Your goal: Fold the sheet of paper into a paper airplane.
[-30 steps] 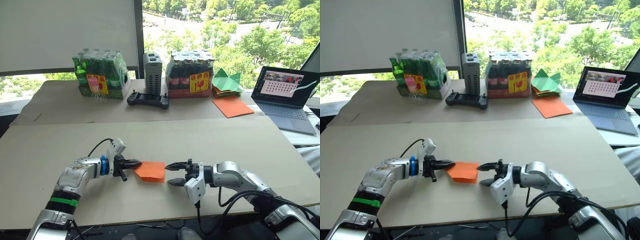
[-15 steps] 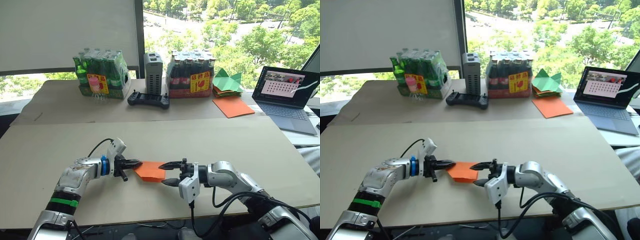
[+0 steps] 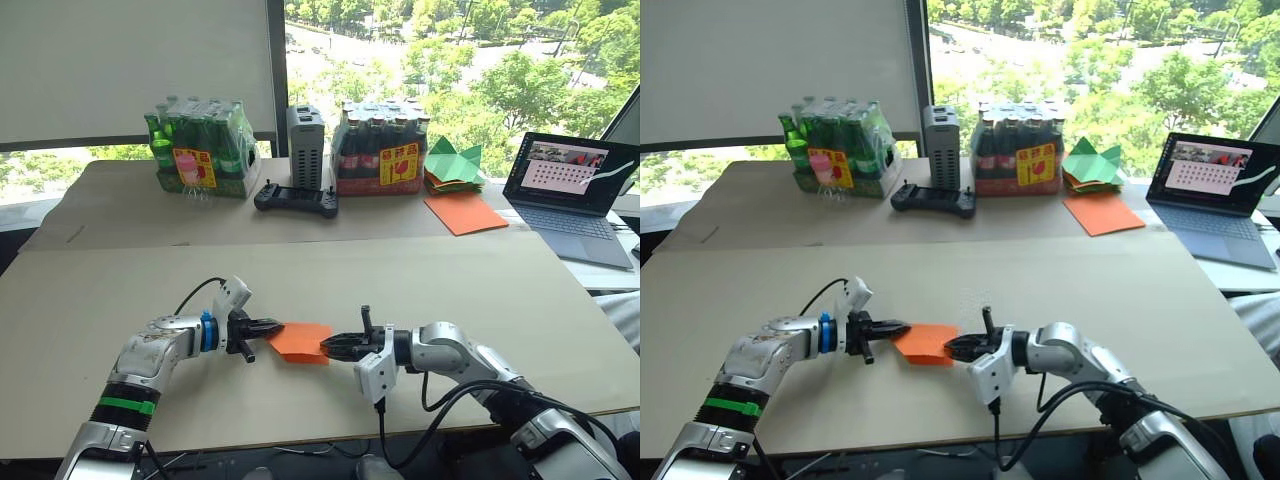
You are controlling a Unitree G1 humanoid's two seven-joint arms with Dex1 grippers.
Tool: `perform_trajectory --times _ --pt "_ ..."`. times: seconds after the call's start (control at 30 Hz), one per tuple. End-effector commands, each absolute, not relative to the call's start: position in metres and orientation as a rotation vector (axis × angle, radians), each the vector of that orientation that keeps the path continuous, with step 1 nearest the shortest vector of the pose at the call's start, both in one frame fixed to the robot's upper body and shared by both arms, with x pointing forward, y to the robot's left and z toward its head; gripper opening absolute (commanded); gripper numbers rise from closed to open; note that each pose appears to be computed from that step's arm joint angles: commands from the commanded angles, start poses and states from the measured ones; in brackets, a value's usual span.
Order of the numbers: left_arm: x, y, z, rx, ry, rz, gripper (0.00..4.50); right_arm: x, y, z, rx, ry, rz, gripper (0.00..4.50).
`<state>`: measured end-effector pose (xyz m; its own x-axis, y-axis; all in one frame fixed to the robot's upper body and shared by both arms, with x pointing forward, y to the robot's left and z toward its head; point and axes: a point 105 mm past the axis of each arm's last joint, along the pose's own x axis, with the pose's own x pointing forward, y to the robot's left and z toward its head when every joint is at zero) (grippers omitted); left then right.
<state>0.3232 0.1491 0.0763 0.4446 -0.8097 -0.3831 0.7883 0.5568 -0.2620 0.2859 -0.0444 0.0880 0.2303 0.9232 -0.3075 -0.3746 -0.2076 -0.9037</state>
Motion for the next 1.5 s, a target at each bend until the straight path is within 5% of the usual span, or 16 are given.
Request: perform_trajectory --times 0.03,0.2,0.77,1.1,1.5 --pt "0.318 0.153 0.067 -0.051 0.542 -0.974 0.0 0.287 -0.042 0.1 -1.253 -0.666 1.3 0.02" --pt "0.318 0.152 0.068 -0.049 0.542 -0.976 0.0 0.29 -0.04 0.101 -1.18 -0.602 1.297 0.02" --pt "0.318 0.153 0.068 -0.047 0.541 -0.975 0.0 0.309 -0.045 0.11 -0.576 -0.012 1.353 0.02" --pt "0.316 0.154 0.068 -0.048 0.542 -0.972 0.0 0.323 -0.044 0.11 -0.338 0.168 1.272 0.02" --pt "0.319 0.159 0.071 -0.055 0.53 -0.948 0.0 0.326 -0.042 0.095 -0.355 0.26 1.252 0.02"
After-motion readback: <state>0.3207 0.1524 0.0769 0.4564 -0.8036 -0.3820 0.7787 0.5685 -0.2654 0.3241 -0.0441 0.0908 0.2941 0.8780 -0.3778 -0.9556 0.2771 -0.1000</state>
